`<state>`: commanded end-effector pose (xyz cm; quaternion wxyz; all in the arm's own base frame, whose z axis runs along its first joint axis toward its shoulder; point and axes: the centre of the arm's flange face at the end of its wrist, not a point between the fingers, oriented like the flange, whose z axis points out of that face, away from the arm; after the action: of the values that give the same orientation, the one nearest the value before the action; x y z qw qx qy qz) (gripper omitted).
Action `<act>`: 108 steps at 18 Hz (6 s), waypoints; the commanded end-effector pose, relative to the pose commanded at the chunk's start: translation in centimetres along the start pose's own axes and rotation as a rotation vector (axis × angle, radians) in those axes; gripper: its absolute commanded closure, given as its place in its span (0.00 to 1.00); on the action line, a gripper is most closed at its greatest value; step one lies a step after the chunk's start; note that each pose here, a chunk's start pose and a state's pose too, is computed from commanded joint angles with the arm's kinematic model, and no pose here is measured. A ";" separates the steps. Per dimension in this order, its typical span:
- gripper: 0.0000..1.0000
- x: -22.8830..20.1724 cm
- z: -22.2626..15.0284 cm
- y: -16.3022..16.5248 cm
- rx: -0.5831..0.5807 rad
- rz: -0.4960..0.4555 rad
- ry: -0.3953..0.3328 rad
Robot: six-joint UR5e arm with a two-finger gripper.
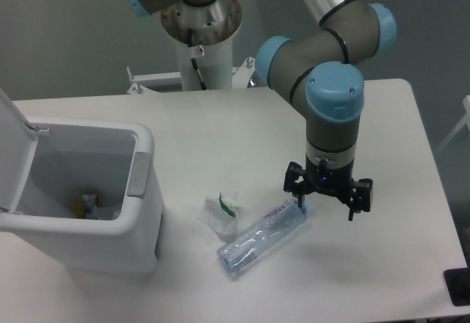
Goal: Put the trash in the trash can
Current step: 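Move the gripper toward the white crumpled tissue on the table, then lower the gripper onto the white tissue and close on it, then lift the tissue and carry it over the trash bin, then open the gripper to drop the tissue into the bin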
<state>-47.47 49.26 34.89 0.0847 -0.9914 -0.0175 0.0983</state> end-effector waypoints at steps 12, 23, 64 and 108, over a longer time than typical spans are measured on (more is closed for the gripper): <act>0.00 1.7 -0.6 -0.8 0.009 -0.013 0.008; 0.00 13.5 3.9 0.4 0.006 0.054 0.048; 1.00 13.2 3.9 -0.9 0.148 -0.036 0.186; 0.00 22.2 -19.1 -7.7 0.622 -0.264 0.513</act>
<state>-22.04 54.89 50.44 0.3932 -0.9002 -0.0921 -0.1629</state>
